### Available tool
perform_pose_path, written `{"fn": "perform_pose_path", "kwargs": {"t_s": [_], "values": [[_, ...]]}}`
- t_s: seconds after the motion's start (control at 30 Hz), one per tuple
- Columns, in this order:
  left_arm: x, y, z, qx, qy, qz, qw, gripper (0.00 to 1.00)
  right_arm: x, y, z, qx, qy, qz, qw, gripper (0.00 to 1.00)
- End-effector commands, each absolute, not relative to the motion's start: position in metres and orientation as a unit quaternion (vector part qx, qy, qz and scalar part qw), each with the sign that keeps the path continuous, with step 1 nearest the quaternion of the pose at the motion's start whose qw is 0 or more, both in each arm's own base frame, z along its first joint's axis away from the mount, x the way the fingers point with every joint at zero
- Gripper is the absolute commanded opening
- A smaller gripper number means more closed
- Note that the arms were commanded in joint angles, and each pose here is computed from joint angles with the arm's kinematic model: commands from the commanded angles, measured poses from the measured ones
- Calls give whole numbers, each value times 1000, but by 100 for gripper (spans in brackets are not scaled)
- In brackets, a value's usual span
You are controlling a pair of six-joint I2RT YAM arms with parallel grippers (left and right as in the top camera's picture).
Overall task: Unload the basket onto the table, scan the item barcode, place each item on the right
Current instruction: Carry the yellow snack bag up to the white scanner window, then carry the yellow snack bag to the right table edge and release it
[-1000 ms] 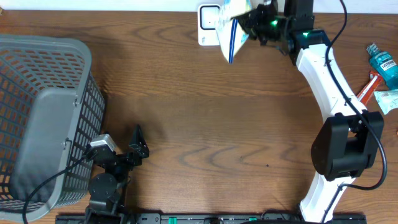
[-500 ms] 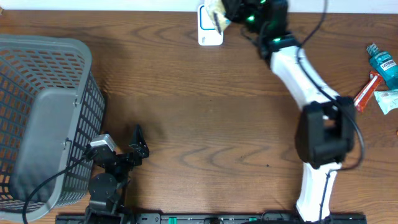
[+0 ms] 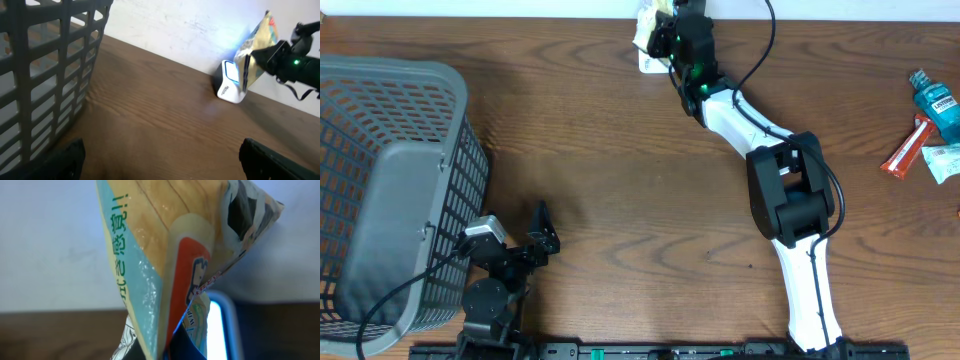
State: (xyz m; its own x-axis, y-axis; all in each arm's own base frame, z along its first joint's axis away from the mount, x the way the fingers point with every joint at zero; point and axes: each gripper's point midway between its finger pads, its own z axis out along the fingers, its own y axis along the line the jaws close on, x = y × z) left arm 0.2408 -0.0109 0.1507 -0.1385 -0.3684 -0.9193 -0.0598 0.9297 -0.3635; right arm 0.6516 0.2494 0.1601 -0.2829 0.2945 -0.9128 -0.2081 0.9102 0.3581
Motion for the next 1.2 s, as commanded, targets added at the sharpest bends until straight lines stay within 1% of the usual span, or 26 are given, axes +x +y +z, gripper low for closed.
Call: {"fn": "perform_pose_path", "kwargs": {"t_s": [0.0, 0.17, 0.27, 0.4, 0.5, 0.57, 0.7, 0.77, 0.87, 0.93, 1.03, 1.17], "values": [[240, -8, 135, -145, 758, -105, 628, 98, 661, 235, 212, 34, 737, 151, 658, 1], [240, -8, 135, -145, 758, -105, 628, 98, 661, 233, 209, 31, 742, 146, 654, 1], [240, -8, 135, -145, 758, -105, 628, 98, 662, 231, 216, 26, 742, 139, 655, 1], [240, -8, 135, -145, 758, -105, 628, 98, 656, 213, 230, 31, 767, 107, 631, 1], [240, -8, 135, -145, 757, -105, 628, 98, 642, 182, 243, 48, 797, 64, 599, 1], [240, -8, 135, -145, 757, -105, 628, 98, 626, 149, 250, 64, 821, 26, 566, 1], [240, -8, 135, -145, 757, -105, 628, 98, 587, 67, 250, 105, 866, -58, 485, 1], [240, -8, 135, -145, 757, -105, 628, 98, 571, 21, 239, 128, 884, -88, 440, 1], [240, -8, 135, -145, 757, -105, 628, 98, 554, -45, 208, 160, 904, -128, 375, 1], [240, -8, 135, -145, 758, -105, 628, 98, 545, -91, 179, 172, 913, -157, 336, 1], [240, -8, 135, -145, 757, -105, 628, 98, 536, -144, 140, 183, 921, -185, 289, 1], [240, -8, 135, -145, 758, -105, 628, 98, 513, -207, 85, 218, 928, -205, 222, 1]]}}
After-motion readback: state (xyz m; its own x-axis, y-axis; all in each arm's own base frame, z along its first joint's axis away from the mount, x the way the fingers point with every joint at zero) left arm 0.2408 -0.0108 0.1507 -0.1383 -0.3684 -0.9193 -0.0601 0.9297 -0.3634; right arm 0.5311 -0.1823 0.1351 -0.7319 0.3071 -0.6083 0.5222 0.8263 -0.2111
